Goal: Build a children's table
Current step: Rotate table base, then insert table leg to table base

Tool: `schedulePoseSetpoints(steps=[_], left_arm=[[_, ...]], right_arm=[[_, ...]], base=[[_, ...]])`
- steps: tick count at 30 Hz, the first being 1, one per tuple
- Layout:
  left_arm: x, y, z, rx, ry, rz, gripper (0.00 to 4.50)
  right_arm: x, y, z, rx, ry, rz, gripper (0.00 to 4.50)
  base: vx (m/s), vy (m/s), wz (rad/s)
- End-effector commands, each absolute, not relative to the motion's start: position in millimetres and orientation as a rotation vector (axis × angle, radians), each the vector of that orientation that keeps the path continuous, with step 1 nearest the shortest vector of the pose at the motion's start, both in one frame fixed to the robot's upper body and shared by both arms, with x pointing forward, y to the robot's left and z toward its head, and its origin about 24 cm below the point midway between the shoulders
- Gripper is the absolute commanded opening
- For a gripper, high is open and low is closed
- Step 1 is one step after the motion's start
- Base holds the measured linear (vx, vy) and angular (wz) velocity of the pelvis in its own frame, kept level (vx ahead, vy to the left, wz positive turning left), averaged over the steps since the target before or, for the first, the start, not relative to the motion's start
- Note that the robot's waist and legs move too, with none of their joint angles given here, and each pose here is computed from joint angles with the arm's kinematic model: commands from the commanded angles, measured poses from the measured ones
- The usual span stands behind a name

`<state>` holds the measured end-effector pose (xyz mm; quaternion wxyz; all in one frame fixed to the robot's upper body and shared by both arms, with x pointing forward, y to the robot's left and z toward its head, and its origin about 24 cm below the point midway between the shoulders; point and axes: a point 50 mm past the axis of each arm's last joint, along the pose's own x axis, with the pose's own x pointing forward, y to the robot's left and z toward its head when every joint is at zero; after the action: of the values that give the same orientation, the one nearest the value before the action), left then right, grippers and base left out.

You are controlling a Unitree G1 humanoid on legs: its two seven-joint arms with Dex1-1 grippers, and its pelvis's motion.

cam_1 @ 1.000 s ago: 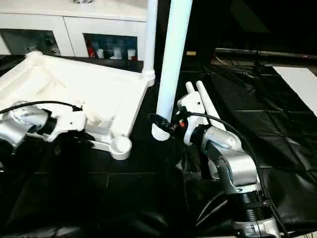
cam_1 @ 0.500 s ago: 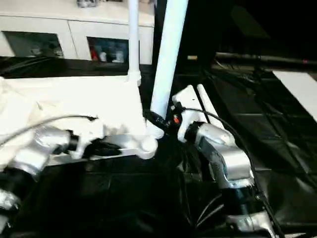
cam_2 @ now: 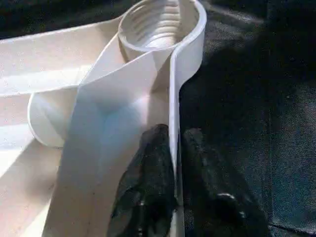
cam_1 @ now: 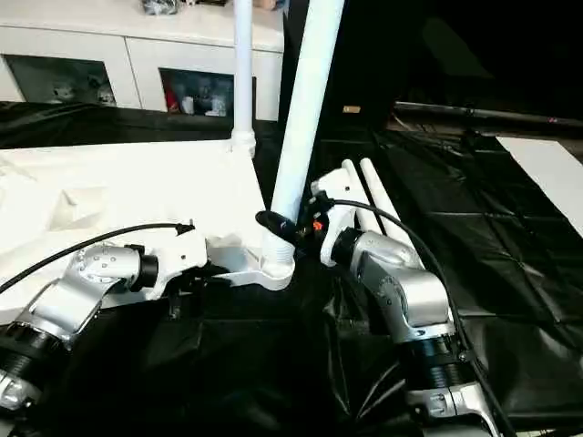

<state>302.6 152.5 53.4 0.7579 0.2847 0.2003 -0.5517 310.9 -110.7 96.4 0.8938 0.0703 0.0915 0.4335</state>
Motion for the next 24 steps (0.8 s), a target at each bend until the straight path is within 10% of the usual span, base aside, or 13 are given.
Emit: schedulePoseSetpoints(steps=[1, 11, 24], left_arm=[[301.2, 157.5, 46.8, 0.614, 0.500, -1.189, 0.88], [299.4, 161.7, 50.9, 0.529, 0.604, -1.209, 0.04], [298.9, 159.1, 52.7, 0.546, 0.594, -1.202, 0.00]], right_arm=[[315.0, -112.2, 104.4, 0.139, 0.162, 0.900, 1.86], [317.5, -109.7, 96.3, 0.118, 0.187, 0.935, 1.86], [325.1, -101.0, 76.1, 0.089, 0.290, 0.985, 1.86]], base=[[0.000, 0.000, 0.00], [0.000, 0.000, 0.00], [0.000, 0.000, 0.00]])
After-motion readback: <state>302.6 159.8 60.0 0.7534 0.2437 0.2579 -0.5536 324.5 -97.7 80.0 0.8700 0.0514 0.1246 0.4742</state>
